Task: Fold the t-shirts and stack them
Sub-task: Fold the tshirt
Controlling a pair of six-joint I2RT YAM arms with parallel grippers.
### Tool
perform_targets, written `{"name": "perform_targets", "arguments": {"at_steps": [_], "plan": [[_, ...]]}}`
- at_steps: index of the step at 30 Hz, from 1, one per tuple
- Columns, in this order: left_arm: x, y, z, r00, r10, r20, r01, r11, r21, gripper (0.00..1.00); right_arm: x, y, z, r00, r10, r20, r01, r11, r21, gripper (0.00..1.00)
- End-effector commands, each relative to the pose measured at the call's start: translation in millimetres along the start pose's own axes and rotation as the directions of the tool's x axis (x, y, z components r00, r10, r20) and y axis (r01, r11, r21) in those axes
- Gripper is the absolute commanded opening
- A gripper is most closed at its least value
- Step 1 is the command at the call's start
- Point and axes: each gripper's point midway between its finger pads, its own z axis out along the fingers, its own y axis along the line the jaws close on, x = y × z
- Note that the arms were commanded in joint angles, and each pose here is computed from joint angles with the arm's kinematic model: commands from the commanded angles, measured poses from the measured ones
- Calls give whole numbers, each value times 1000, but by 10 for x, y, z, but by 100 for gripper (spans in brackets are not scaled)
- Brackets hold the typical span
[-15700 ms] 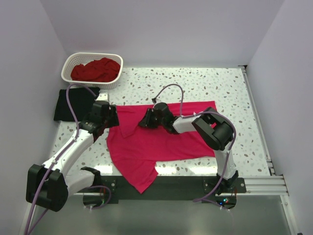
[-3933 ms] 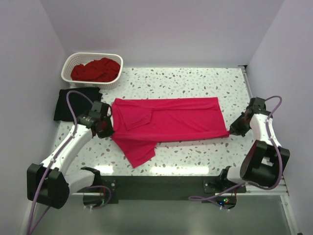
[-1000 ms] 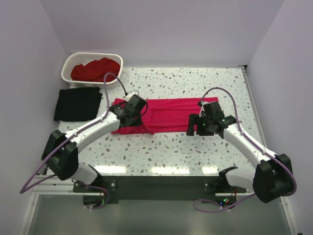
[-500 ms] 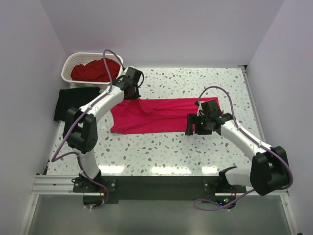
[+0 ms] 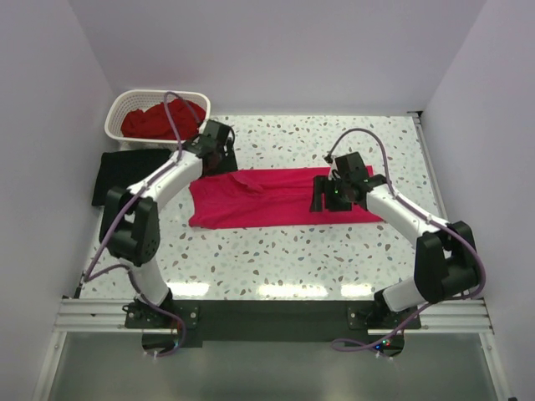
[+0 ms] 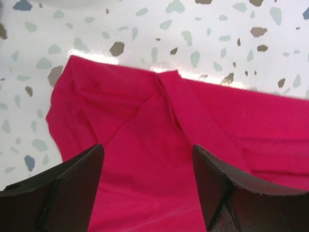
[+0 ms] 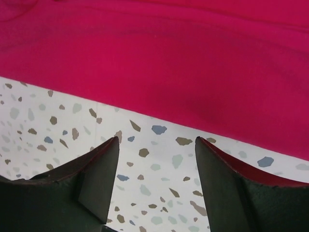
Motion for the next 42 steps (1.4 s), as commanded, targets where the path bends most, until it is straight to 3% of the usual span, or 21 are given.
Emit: {"name": "perform_targets", "arguments": {"at_steps": [1,3,4,5,10,15,24,27,30,32,33,36,37,42], "plan": [[-95,180,-502,992,-77,97,73,997,36,80,-324,-59,-84,995,-6,98,0,998,63,67],[-36,281,-724,983,-133,129,125,990,63,80,-377,-180,-105,991,30,128,-44,993,111,66],[243,414,-672,988,-131,88,128,991,34,80,-377,-275,-101,989,59,135,-76,990,122,66],[272,478,-786,981,-159,108,155,987,48,80,-383,-329,-105,986,88,142,-106,987,121,64],[882,952,-729,952,-294,78,298,953,-45,83,-439,-614,-103,942,270,199,-286,957,52,58],[1095,1052,-693,910,-412,43,412,911,-15,84,-529,-842,-117,904,340,260,-365,929,53,58],[1326,1180,-459,871,-491,31,492,868,-66,79,-600,-1247,-100,788,534,305,-537,840,-82,52],[1439,1161,-390,864,-504,10,503,863,-52,71,-476,-1395,-22,740,608,289,-605,788,-109,51],[1541,1180,-316,866,-501,-3,500,864,-60,58,-301,-1569,38,696,659,286,-665,741,-89,51],[1608,1221,-290,867,-498,-5,496,865,-79,43,-124,-1668,80,669,692,272,-705,706,-64,51],[1680,1263,-283,867,-499,-11,496,863,-98,30,0,-1735,96,652,709,267,-729,683,-35,51],[1824,1379,-319,858,-513,-12,507,852,-134,12,204,-1837,57,621,734,276,-765,643,12,50],[1864,1421,-334,854,-521,-9,514,845,-144,1,339,-1925,41,594,752,285,-791,610,38,50],[2015,1621,-464,819,-574,24,570,807,-157,0,615,-2056,-98,525,795,304,-846,527,82,50]]}}
